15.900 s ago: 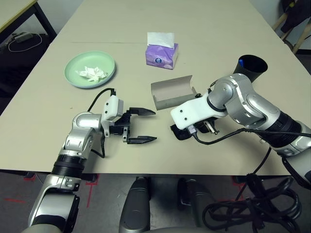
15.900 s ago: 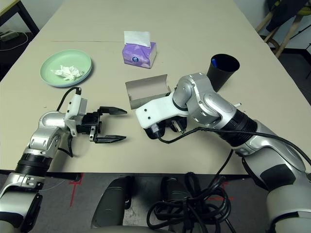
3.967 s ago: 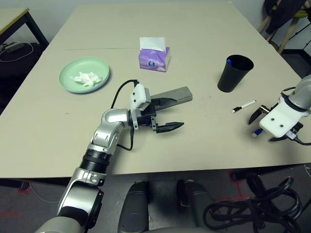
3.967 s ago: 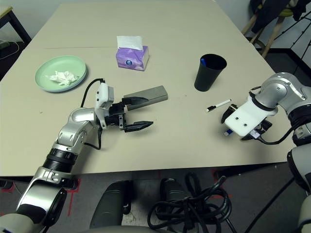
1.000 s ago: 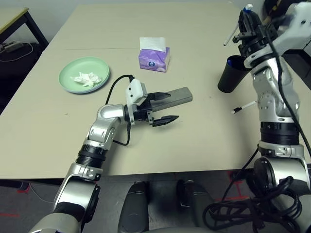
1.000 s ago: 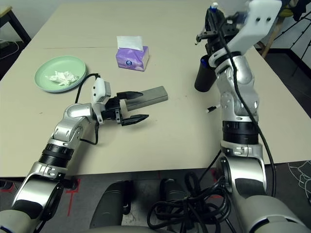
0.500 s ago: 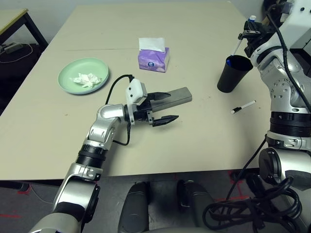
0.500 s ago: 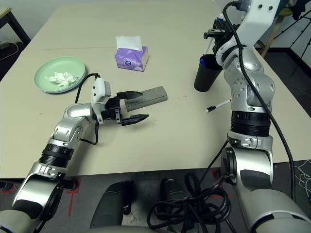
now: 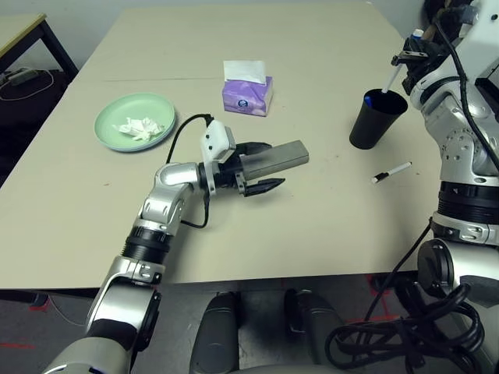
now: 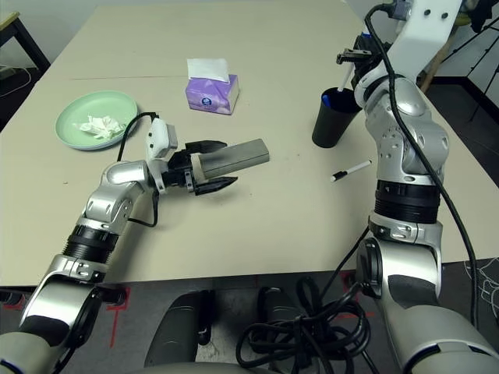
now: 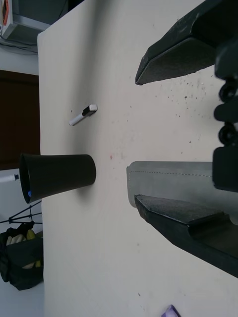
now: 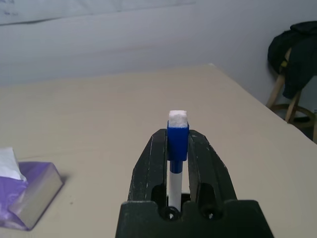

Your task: Organize and tidy the items on the table.

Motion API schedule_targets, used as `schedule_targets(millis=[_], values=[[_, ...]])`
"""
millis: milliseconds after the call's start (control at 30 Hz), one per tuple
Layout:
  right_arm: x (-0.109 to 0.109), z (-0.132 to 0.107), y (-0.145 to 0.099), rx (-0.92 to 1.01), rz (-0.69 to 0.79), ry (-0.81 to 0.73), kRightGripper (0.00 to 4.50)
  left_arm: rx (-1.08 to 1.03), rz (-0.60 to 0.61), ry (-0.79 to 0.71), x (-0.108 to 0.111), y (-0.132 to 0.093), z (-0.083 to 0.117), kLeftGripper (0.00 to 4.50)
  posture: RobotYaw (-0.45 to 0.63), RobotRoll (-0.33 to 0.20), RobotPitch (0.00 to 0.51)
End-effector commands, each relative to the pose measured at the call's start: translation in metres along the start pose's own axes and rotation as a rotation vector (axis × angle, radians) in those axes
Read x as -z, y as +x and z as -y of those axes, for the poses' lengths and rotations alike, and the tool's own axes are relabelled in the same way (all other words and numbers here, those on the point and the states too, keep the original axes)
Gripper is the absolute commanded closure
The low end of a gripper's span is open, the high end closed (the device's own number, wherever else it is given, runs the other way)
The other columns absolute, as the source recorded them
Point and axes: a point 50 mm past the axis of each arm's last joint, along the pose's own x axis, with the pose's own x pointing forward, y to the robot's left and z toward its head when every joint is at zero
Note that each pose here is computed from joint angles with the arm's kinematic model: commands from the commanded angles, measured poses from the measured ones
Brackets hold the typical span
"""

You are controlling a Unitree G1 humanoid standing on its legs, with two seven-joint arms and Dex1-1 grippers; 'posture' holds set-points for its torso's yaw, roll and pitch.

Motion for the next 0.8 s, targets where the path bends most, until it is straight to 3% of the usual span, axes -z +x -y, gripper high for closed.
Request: schedule_targets(millis=[33,133,500,567,667,800], values=[[-0.002,0.004,-0.004,0.017,0.009,-0.014,4.08,-0.008,-0.01,0.0,0.002,0.001,-0.001,0.0,0.05,0.0,0.108],[0.001,0.005,-0.006,0.014,-0.011,-0.032,4.08,-0.029,0.0,-0.005,0.002,0.001,-0.003,0.0,0.04,0.0,0.11],[0.0,0.006,-0.007,-0.014,-0.019,-0.067,0.02,-0.063,0.025,-0.017,-0.002,-0.002,-0.008,0.0,0.05,0.0,0.112],[-0.002,0.003,-0.006,-0.088,-0.002,-0.096,0.02,-0.05,0.033,-0.021,-0.003,-0.004,-0.007,0.0,0.05,0.0,0.115],[0.0,-0.011,-0.011,-0.424,-0.009,-0.08,0.02,-0.028,0.038,-0.022,-0.006,-0.007,-0.004,0.0,0.05,0.0,0.126],[0.012,-0.008,-0.024,-0.746,-0.09,-0.119,0.02,-0.023,0.038,-0.02,-0.008,-0.01,-0.001,0.0,0.07,0.0,0.155]])
